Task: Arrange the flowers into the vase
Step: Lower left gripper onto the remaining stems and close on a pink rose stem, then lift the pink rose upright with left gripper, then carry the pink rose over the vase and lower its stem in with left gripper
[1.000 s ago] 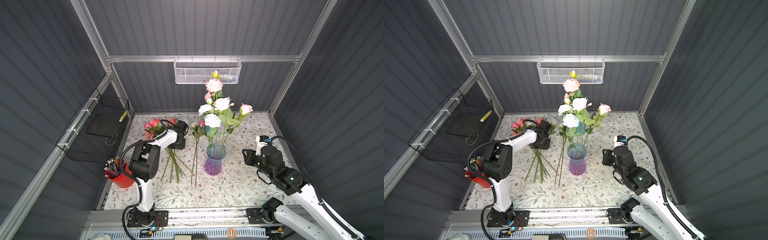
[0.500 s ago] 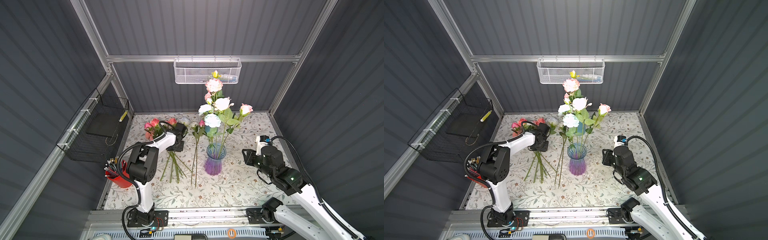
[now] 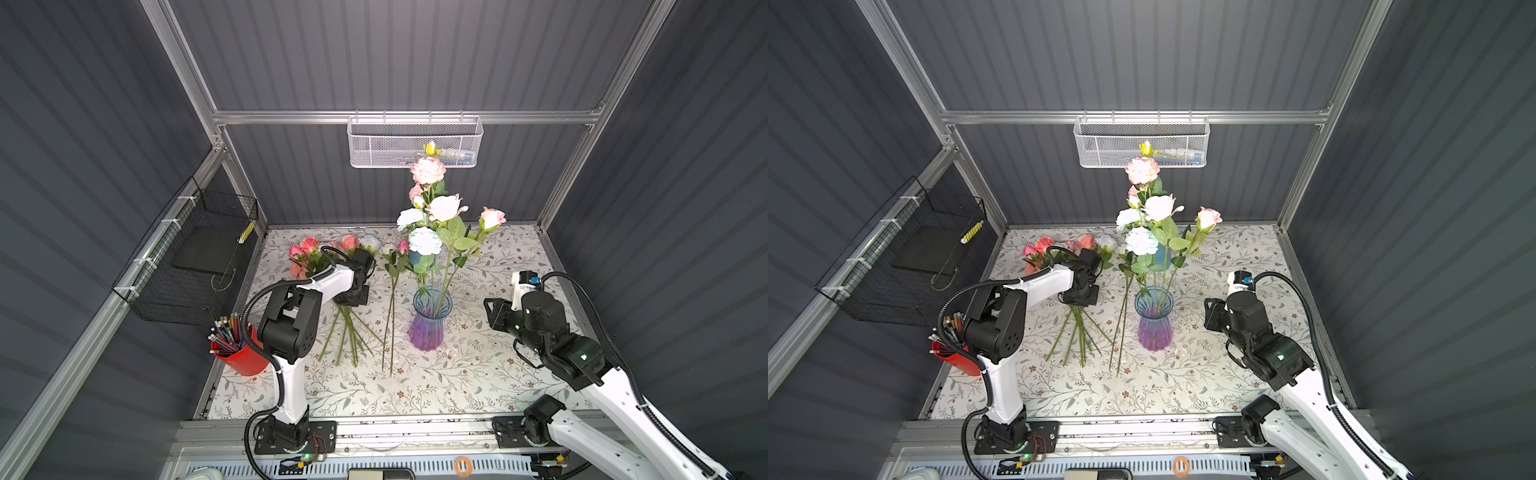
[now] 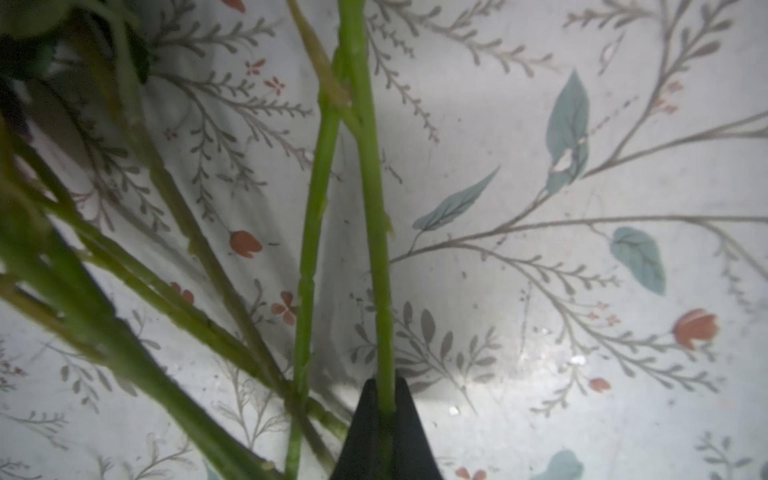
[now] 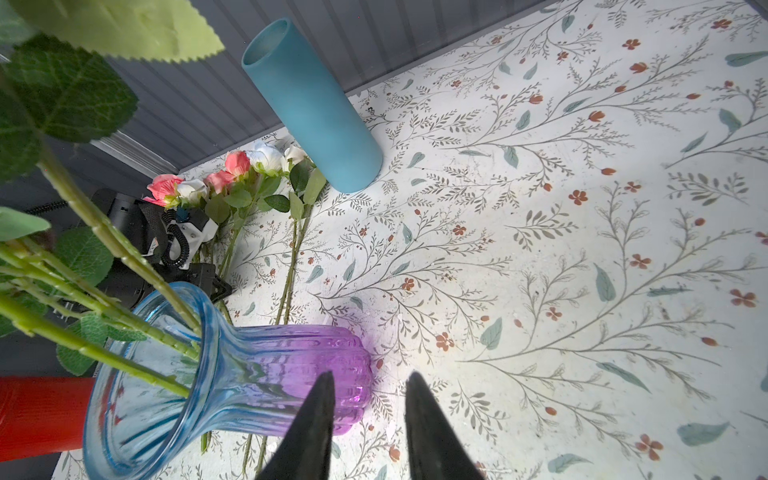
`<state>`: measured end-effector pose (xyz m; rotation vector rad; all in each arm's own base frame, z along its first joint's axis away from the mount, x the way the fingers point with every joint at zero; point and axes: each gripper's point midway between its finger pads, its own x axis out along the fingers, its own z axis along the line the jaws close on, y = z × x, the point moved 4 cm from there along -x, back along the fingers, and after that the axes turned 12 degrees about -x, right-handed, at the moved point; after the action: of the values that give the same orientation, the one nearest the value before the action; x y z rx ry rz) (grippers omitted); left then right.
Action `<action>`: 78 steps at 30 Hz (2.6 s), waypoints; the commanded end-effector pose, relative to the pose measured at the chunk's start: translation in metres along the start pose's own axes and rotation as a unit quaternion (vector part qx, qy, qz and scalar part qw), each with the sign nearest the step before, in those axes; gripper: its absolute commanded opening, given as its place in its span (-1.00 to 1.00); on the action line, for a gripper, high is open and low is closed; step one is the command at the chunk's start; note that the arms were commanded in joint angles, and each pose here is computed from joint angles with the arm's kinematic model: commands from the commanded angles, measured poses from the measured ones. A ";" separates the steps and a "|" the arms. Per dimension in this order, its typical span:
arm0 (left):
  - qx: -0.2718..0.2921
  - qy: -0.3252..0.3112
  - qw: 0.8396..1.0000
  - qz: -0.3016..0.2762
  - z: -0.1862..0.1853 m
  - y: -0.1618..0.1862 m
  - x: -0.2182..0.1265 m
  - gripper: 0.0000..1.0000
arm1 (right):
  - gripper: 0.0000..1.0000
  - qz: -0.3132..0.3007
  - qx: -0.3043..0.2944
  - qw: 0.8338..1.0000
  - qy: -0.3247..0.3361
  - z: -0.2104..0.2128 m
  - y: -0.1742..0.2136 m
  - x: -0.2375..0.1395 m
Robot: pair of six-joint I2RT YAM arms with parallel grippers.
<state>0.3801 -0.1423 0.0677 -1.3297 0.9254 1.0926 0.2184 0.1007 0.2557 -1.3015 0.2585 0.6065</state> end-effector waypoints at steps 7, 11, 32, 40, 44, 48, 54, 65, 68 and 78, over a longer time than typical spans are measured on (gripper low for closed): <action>-0.049 0.104 0.990 -0.083 -0.015 -0.041 -0.093 -1.00 | -0.39 -0.008 0.019 1.000 -0.017 0.002 -0.002 -0.009; -0.064 0.157 0.979 -0.117 -0.017 -0.044 -0.129 -1.00 | -0.40 -0.017 0.027 0.999 -0.023 0.002 -0.003 -0.017; -0.045 0.364 0.801 -0.472 0.050 0.033 -0.348 -1.00 | -0.31 -0.046 0.037 0.994 -0.092 0.011 -0.006 -0.047; -0.034 0.442 0.716 -0.540 0.055 0.038 -0.429 -1.00 | -0.32 -0.059 0.039 0.993 -0.090 0.008 -0.007 -0.054; -0.022 0.470 0.687 -0.553 0.045 0.022 -0.459 -1.00 | -0.34 -0.071 0.038 0.995 -0.052 -0.004 -0.005 -0.057; -0.002 0.491 0.664 -0.563 0.018 0.014 -0.475 -1.00 | -0.34 -0.078 0.042 0.995 -0.044 -0.009 -0.004 -0.060; 0.084 0.491 0.659 -0.564 -0.074 0.036 -0.480 -1.00 | -0.36 -0.084 0.047 0.995 -0.040 -0.009 -0.006 -0.059; 0.106 0.456 0.671 -0.576 -0.147 0.048 -0.440 -1.00 | -0.35 -0.079 0.033 0.996 -0.031 -0.011 -0.003 -0.054; 0.099 0.440 0.692 -0.564 -0.153 0.049 -0.412 -1.00 | -0.34 -0.079 0.028 0.996 -0.026 -0.013 -0.002 -0.054; 0.073 0.407 0.746 -0.523 -0.161 0.080 -0.345 -1.00 | -0.29 -0.072 0.037 0.996 -0.037 -0.012 0.008 -0.045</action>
<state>0.2266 -0.3395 0.3656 -1.7710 0.6886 -0.5096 0.1791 0.0775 0.2702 -1.2220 0.1380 0.5185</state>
